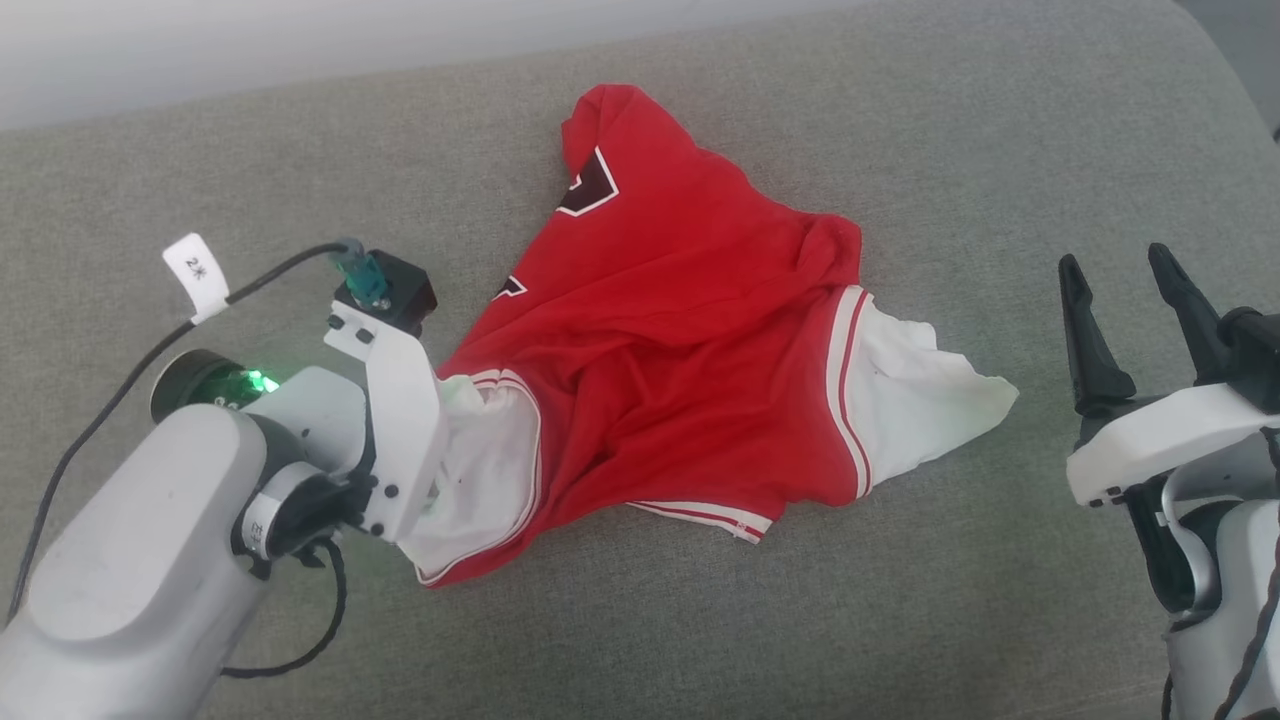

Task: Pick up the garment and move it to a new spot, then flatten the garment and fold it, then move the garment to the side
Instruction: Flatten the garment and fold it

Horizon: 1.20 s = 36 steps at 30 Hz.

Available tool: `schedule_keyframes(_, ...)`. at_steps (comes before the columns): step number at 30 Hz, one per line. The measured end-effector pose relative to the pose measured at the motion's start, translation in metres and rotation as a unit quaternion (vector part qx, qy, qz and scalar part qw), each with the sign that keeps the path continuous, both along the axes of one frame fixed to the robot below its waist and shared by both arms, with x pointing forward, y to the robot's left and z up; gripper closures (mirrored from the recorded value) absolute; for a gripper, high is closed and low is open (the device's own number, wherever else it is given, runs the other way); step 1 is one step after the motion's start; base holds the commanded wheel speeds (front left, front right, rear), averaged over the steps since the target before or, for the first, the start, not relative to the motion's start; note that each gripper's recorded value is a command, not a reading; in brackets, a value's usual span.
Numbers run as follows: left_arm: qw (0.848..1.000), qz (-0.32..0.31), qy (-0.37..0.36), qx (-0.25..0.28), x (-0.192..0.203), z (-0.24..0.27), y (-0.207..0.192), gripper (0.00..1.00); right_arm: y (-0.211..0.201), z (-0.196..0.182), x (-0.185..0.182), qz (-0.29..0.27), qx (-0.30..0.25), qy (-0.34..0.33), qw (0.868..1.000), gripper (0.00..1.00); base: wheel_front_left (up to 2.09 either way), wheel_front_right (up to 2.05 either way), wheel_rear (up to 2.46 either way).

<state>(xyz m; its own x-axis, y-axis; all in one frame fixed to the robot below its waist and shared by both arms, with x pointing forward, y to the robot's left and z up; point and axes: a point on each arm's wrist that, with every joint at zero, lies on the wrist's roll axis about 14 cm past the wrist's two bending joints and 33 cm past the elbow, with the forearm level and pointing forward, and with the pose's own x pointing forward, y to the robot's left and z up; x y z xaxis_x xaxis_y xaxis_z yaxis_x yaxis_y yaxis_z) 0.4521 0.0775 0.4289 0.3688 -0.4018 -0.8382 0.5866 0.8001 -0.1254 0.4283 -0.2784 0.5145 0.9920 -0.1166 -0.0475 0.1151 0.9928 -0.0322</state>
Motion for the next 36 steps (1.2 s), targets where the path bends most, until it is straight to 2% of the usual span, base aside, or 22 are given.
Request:
schedule_keyframes(9,0.997,0.058,-0.019,-0.053,0.017,0.027,0.007,1.00,-0.002,-0.001,0.002,-0.003,0.002,-0.001,1.000,0.00,0.00,0.00,0.00)
schedule_keyframes(14,0.991,0.108,-0.044,-0.066,0.025,0.049,0.031,1.00,-0.001,-0.003,0.002,-0.003,0.004,0.002,1.000,0.00,0.00,0.00,0.00)
schedule_keyframes(21,0.982,0.180,-0.057,-0.032,0.025,0.048,0.090,1.00,-0.003,-0.007,0.002,-0.006,0.006,0.009,1.000,0.00,0.00,0.00,0.00)
schedule_keyframes(26,0.973,0.226,-0.038,0.000,0.020,0.029,0.127,1.00,-0.003,-0.009,0.002,-0.007,0.007,0.013,1.000,0.00,0.00,0.00,0.00)
schedule_keyframes(32,0.971,0.238,-0.006,0.005,0.015,-0.006,0.136,1.00,0.003,-0.012,0.006,0.002,0.007,0.020,1.000,0.00,0.00,0.00,0.00)
schedule_keyframes(35,0.970,0.243,-0.009,-0.009,0.021,-0.011,0.132,1.00,0.008,-0.012,0.008,0.010,0.007,0.021,1.000,0.00,0.00,0.00,0.00)
schedule_keyframes(36,0.970,0.243,-0.011,-0.013,0.022,-0.013,0.131,0.91,0.009,-0.012,0.008,0.012,0.007,0.021,1.000,0.00,0.00,0.00,0.00)
